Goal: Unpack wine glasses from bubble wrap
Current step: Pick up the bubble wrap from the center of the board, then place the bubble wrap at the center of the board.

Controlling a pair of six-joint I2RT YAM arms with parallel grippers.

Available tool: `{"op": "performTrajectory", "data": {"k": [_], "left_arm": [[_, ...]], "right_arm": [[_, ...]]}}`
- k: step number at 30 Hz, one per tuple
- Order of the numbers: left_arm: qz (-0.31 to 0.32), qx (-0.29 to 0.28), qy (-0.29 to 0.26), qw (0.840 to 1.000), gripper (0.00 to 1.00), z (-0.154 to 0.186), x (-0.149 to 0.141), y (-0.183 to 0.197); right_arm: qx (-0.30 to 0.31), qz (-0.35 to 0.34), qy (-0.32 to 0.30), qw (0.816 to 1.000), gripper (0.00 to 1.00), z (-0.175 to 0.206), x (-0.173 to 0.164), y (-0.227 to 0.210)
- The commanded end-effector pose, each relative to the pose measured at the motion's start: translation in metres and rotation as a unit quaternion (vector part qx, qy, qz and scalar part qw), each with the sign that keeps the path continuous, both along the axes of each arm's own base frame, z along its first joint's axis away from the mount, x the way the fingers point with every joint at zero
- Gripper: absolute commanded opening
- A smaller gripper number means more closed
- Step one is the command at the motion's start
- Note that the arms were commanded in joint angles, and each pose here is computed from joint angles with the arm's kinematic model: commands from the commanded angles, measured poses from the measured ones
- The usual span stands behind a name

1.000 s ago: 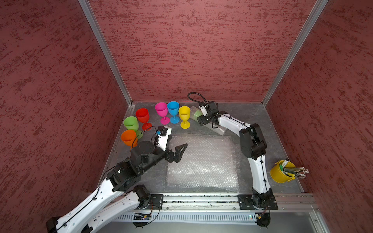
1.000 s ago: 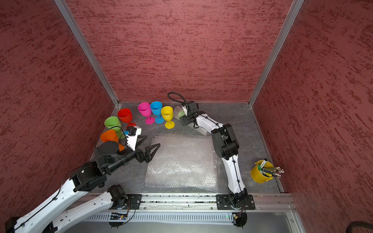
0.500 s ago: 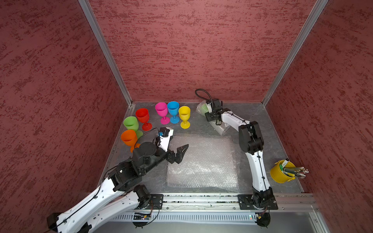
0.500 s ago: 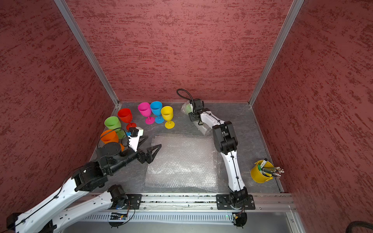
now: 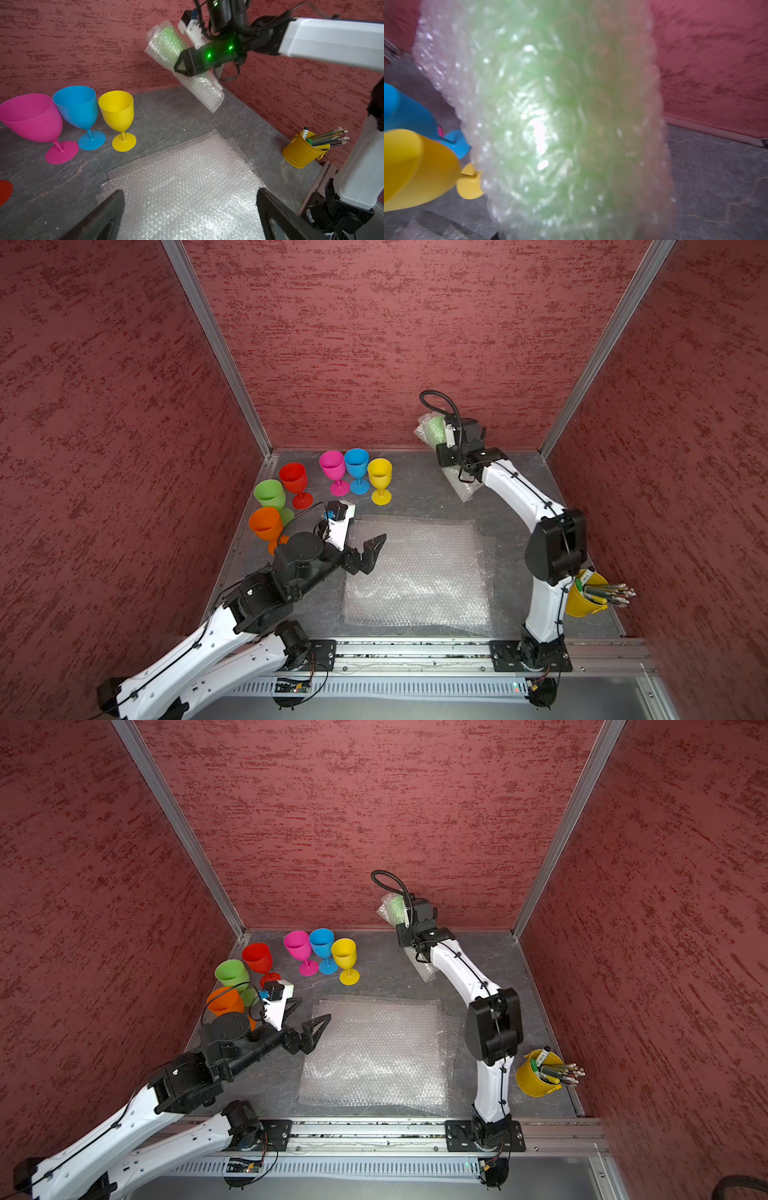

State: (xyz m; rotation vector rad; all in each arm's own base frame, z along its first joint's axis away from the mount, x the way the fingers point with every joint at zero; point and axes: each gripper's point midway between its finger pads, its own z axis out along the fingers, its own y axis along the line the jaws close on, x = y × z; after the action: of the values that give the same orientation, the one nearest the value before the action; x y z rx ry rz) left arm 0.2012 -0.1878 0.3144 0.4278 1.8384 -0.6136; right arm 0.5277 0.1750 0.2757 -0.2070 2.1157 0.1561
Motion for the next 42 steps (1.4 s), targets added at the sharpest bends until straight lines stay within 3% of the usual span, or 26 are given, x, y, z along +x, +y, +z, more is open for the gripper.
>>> {"op": "performTrajectory", "data": {"k": [1, 6, 9, 12, 18, 23, 30, 36, 39, 42], "left_arm": [[0.01, 0.011, -0.008, 1.0, 1.0, -0.003, 0.004, 0.002], [0.015, 0.015, -0.007, 1.0, 1.0, -0.004, 0.005, 0.003], [0.017, 0.014, -0.007, 1.0, 1.0, -0.004, 0.006, 0.004], [0.019, 0.014, -0.005, 1.0, 1.0, -0.004, 0.008, 0.004], [0.016, 0.014, 0.003, 1.0, 1.0, -0.007, 0.009, 0.002], [0.017, 0.015, 0.003, 1.0, 1.0, -0.007, 0.009, 0.003], [0.02, 0.014, 0.002, 1.0, 1.0, -0.007, 0.009, 0.005], [0.018, 0.016, 0.005, 1.0, 1.0, -0.009, 0.01, 0.003], [0.019, 0.019, 0.009, 1.0, 1.0, -0.011, 0.011, 0.002], [0.018, 0.022, 0.012, 1.0, 1.0, -0.013, 0.012, 0.001]], "right_arm": [[0.065, -0.018, 0.019, 0.998, 0.56, 0.022, -0.038, -0.005], [0.214, -0.016, 0.08, 0.974, 0.58, 0.026, -0.11, 0.004], [0.273, -0.033, 0.116, 0.955, 0.58, 0.014, -0.156, 0.005], [0.285, -0.054, 0.154, 0.945, 0.61, -0.013, -0.194, 0.002], [0.27, -0.11, 0.211, 0.933, 0.61, -0.065, -0.239, -0.006], [0.234, -0.177, 0.262, 0.919, 0.62, -0.114, -0.262, -0.015], [0.175, -0.205, 0.273, 0.923, 0.64, -0.144, -0.276, -0.023], [0.145, -0.218, 0.279, 0.924, 0.73, -0.172, -0.279, -0.027], [0.164, -0.198, 0.285, 0.924, 0.82, -0.176, -0.272, -0.011], [0.235, -0.123, 0.304, 0.915, 0.85, -0.164, -0.269, 0.029]]}}
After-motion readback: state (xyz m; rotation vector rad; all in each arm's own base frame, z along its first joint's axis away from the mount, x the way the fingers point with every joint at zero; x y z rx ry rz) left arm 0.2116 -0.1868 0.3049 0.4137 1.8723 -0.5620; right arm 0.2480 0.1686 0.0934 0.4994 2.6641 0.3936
